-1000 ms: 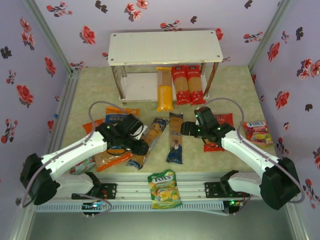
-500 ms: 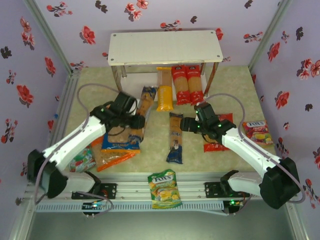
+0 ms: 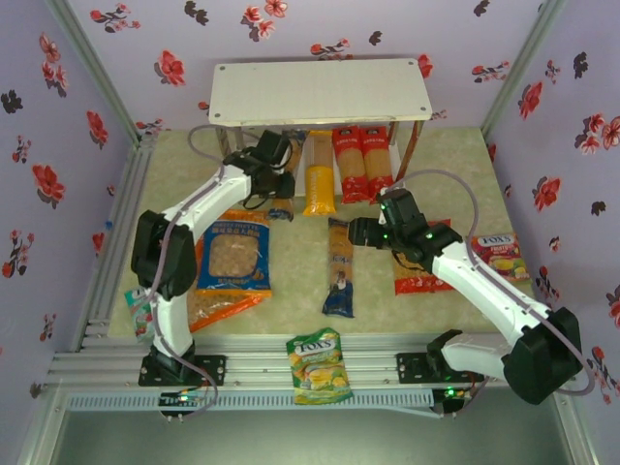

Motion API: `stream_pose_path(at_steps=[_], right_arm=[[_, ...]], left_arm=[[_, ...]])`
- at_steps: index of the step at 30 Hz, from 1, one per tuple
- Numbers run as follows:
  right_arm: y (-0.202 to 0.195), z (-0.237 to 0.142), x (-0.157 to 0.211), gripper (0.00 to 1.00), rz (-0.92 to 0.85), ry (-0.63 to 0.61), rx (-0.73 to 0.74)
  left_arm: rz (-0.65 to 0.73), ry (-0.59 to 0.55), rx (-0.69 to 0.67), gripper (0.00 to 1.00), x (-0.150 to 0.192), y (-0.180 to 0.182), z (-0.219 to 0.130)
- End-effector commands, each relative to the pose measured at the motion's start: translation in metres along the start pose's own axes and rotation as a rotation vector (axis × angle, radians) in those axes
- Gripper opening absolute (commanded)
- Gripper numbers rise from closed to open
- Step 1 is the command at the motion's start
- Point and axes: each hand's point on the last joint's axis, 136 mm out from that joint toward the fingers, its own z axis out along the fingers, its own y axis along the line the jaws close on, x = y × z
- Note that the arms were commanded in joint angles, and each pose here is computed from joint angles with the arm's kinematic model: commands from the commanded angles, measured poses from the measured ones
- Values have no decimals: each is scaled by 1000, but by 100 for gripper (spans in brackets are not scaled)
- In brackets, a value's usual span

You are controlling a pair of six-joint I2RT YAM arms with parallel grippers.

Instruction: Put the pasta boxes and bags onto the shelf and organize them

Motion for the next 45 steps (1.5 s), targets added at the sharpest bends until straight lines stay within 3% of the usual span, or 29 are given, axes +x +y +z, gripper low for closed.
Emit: stream_pose_path(at_steps=[1, 7, 33, 36, 37, 38, 45], right_arm=[[-5, 2, -2, 80, -13, 13, 25], [-11, 6, 0, 80, -9, 22, 33], [-24, 6, 4, 80, 12, 32, 48], [-24, 5, 3, 81, 13, 30, 48], [-24, 5, 3, 81, 14, 31, 49], [-24, 5, 3, 80, 15, 30, 48], [-24, 0, 2, 80, 15, 25, 51]], left_arm=[[-5, -172, -10, 0, -59, -10, -19], [-17, -145, -83, 0, -64, -2, 5], [-43, -132, -134, 0, -73, 6, 55], [-45, -125, -140, 27, -71, 9, 59], [-46, -121, -141, 42, -70, 9, 60], [-46, -117, -141, 51, -69, 10, 61], [-43, -151, -130, 56, -70, 11, 55]])
